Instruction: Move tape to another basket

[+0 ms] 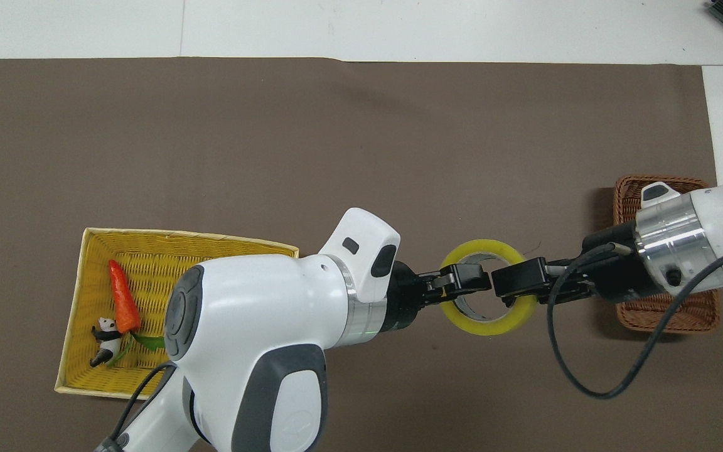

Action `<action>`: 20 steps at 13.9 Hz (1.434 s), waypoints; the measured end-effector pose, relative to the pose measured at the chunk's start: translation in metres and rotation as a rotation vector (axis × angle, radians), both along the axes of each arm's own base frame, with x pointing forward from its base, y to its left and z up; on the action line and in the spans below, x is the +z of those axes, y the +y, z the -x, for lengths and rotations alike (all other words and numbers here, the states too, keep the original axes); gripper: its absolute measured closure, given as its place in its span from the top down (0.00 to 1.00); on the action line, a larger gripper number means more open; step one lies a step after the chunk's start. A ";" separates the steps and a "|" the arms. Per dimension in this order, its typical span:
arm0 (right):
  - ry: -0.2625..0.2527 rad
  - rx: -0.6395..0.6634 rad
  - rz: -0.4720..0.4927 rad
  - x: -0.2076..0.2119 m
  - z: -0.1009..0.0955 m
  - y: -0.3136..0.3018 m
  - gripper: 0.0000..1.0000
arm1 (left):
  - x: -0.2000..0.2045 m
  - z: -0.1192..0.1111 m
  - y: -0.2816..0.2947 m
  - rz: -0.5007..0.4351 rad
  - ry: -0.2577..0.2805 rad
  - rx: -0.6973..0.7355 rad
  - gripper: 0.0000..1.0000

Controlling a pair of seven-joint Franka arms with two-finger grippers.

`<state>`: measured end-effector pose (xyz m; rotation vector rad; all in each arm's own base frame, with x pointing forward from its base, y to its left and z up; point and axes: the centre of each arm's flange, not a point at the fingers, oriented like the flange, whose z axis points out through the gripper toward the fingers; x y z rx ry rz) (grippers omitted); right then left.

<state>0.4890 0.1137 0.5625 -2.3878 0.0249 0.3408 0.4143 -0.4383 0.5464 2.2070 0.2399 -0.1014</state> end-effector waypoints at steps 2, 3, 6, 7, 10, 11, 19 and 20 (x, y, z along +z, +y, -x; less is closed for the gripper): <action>0.001 -0.002 0.000 0.000 0.000 -0.001 0.09 | 0.005 -0.004 0.009 0.035 0.033 0.038 1.00; 0.001 -0.002 0.000 0.000 0.000 -0.001 0.01 | 0.005 -0.008 0.015 0.047 0.051 0.055 1.00; 0.001 -0.002 0.000 0.000 0.000 -0.001 0.00 | -0.001 -0.028 0.042 0.065 0.130 0.089 1.00; 0.001 -0.003 0.000 -0.001 0.000 -0.002 0.00 | 0.000 -0.034 0.053 0.066 0.146 0.090 1.00; -0.009 -0.004 0.025 -0.002 -0.002 -0.012 0.00 | 0.008 -0.052 0.089 0.071 0.179 0.098 1.00; -0.029 0.016 0.058 -0.006 -0.002 -0.025 0.00 | 0.010 -0.057 0.099 0.066 0.173 0.108 1.00; -0.146 0.061 0.312 -0.044 -0.007 -0.194 0.00 | -0.005 -0.108 0.217 -0.269 0.095 0.116 1.00; -0.155 0.056 0.313 -0.057 -0.010 -0.214 0.00 | -0.006 -0.114 0.240 -0.325 0.089 0.126 1.00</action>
